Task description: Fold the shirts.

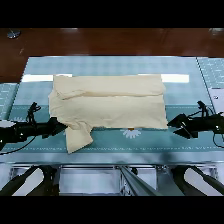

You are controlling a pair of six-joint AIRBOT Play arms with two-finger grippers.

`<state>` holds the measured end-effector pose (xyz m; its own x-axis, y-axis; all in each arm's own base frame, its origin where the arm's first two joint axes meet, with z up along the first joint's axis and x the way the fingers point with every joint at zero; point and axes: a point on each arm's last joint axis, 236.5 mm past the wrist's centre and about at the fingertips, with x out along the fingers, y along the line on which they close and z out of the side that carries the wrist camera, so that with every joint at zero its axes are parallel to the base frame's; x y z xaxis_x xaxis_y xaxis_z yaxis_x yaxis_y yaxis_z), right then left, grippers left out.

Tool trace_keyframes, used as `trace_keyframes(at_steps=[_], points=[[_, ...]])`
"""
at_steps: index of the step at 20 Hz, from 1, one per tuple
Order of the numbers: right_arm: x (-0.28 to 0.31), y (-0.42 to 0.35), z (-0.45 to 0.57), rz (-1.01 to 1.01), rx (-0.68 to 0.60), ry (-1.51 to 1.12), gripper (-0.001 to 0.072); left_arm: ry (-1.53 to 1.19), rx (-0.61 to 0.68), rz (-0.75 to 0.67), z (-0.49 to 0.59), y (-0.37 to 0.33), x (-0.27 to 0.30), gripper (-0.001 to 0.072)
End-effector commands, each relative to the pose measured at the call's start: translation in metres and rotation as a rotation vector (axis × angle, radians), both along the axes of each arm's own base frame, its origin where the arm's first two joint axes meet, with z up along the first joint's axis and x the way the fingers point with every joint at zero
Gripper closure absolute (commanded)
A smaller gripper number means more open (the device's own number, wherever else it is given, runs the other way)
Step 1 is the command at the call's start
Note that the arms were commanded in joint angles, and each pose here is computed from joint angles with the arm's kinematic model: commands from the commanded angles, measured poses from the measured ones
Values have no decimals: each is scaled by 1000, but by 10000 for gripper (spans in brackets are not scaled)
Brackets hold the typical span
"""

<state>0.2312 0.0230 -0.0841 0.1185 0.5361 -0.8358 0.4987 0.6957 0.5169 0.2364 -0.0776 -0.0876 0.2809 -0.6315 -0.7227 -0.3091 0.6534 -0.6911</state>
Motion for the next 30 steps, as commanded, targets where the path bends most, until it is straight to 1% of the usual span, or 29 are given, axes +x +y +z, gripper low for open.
trace_keyframes(at_steps=[1,6,7,8,9,12,15,17,19,22,24,28,30], points=[[20,20,-11,2,38,-4,95,-2,0,1,1,0,1,683],[43,47,-25,90,56,24,105,-3,0,2,1,0,1,683],[48,51,-25,108,52,18,307,-3,0,2,1,0,1,683],[55,52,-22,120,47,0,630,-6,2,2,2,1,2,683],[68,51,-15,124,41,-45,685,-20,8,2,5,3,7,683],[114,42,21,141,14,-182,685,-121,55,2,30,18,40,683],[160,32,66,149,-26,-323,685,-232,111,66,71,42,91,683],[187,28,84,129,-33,-368,686,-274,128,62,87,51,122,684],[213,34,93,118,-6,-396,686,-271,119,49,88,54,152,684],[247,30,91,72,5,-394,685,-243,89,66,86,57,202,683],[264,28,87,65,12,-397,685,-242,81,48,80,52,230,683],[286,28,63,50,30,-376,685,-224,60,55,64,49,273,683],[293,29,49,39,50,-360,685,-206,51,50,52,46,283,683]])
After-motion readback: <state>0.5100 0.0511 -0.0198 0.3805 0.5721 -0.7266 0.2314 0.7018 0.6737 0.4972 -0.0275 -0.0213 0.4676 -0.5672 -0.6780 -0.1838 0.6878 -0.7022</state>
